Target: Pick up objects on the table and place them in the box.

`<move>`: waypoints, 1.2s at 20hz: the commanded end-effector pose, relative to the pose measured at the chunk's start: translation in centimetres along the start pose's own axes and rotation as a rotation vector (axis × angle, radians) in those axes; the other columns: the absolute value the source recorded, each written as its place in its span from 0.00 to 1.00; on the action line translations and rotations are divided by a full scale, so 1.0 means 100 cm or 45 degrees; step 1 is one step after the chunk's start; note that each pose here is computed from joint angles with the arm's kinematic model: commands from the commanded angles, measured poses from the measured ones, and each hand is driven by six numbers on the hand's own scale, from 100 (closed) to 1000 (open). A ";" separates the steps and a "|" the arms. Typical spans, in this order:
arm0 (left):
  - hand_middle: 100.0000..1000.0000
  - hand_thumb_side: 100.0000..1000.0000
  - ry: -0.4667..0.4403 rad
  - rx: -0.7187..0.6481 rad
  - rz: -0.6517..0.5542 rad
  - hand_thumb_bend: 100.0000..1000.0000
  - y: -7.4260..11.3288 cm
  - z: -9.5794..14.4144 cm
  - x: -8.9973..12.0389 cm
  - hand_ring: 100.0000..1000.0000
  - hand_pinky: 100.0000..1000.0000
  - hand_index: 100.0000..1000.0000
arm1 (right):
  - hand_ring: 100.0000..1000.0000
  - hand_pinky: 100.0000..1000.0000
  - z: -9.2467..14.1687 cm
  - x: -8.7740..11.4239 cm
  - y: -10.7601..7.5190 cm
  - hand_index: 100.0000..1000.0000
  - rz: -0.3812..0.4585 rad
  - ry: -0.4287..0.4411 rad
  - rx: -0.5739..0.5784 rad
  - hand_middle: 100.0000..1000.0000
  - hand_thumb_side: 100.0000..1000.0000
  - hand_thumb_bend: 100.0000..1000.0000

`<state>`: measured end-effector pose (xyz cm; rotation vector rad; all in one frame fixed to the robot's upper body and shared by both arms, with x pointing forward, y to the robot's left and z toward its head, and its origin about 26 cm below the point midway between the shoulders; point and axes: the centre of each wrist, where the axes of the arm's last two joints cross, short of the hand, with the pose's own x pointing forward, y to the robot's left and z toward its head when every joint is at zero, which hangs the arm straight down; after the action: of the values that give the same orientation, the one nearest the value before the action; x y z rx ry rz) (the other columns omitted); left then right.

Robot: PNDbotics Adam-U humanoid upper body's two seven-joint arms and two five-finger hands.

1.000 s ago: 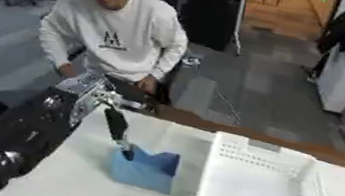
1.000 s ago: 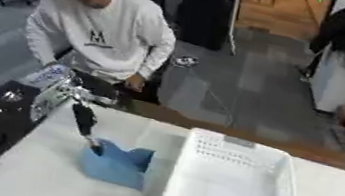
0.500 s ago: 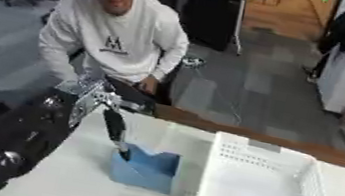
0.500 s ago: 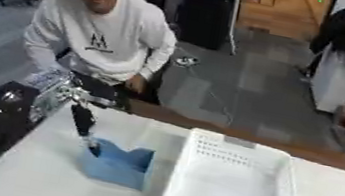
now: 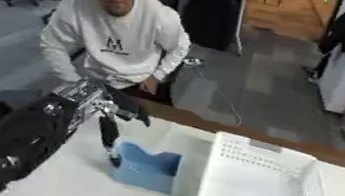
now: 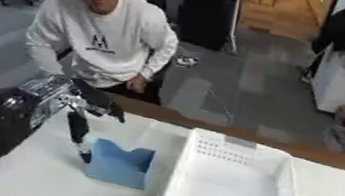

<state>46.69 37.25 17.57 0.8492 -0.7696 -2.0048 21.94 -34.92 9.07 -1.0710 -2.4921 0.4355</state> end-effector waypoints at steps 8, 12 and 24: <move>0.94 0.45 -0.287 -0.458 -0.265 1.00 -0.007 -0.003 -0.008 0.87 0.78 1.00 | 0.21 0.00 -0.006 0.001 -0.004 0.29 -0.235 -0.290 -0.347 0.14 0.64 0.00; 0.91 0.44 -0.319 -0.452 -0.270 1.00 -0.007 -0.008 -0.003 0.84 0.74 1.00 | 0.21 0.00 -0.006 0.001 -0.004 0.29 -0.236 -0.290 -0.348 0.14 0.64 0.00; 0.76 0.38 -0.376 -0.402 -0.287 0.85 0.001 -0.016 0.011 0.65 0.51 0.92 | 0.21 0.00 -0.008 0.000 -0.005 0.29 -0.240 -0.295 -0.356 0.14 0.64 0.00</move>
<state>47.15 36.07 14.55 0.7543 -0.7864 -2.0221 21.95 -34.94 9.10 -1.0650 -2.4944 0.4252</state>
